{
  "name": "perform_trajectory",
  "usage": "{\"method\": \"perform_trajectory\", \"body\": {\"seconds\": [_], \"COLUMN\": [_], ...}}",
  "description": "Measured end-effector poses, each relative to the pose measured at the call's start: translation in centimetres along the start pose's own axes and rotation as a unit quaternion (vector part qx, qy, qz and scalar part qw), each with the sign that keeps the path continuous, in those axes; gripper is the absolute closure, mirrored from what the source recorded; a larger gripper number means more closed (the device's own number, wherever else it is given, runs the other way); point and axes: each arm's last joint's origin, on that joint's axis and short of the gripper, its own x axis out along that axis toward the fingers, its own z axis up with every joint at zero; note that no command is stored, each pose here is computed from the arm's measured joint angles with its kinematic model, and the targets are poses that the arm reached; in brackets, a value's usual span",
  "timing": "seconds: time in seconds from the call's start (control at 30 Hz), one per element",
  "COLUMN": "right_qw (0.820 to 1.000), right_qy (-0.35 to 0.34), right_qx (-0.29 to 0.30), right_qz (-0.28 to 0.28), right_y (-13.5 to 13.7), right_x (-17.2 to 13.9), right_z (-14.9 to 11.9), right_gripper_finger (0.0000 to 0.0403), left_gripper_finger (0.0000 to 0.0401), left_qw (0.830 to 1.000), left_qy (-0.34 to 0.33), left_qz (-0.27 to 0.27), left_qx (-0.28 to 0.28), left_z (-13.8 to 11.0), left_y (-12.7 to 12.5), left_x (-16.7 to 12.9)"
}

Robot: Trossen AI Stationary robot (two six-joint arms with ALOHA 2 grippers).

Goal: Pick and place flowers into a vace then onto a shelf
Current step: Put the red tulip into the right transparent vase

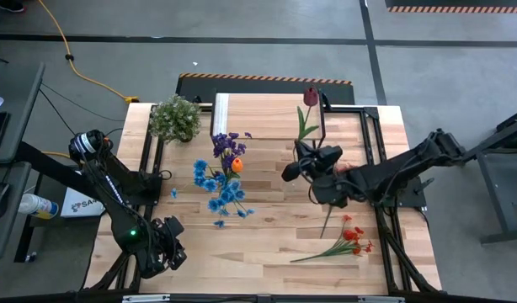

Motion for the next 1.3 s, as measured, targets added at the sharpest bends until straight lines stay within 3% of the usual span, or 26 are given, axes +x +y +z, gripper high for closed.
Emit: {"method": "perform_trajectory", "body": {"seconds": [0.4, 0.7, 1.0, 1.3], "right_qw": [0.999, 0.999, 0.998, 0.996], "right_qy": [-0.032, -0.027, -0.023, -0.033], "right_qx": [-0.034, -0.043, -0.062, -0.077], "right_qz": [-0.011, 0.009, 0.013, -0.018], "right_y": [0.2, 0.4, 1.3, 1.2], "right_x": [-3.0, -4.5, -4.3, -2.4], "right_z": [-0.5, -1.0, -3.7, -4.3], "right_gripper_finger": [0.0403, 0.0403, 0.0403, 0.0403], "left_gripper_finger": [0.0194, 0.0194, 0.0194, 0.0194], "left_qw": [1.0, 1.0, 1.0, 1.0], "left_qy": [0.0, 0.001, 0.004, 0.007], "left_qz": [0.0, -0.002, -0.007, -0.02], "left_qx": [0.0, -0.002, -0.004, -0.009], "left_z": [0.0, 0.0, -0.1, -0.1], "left_y": [0.0, -0.1, -0.2, -0.4], "left_x": [0.0, 0.0, 0.0, 0.0]}}
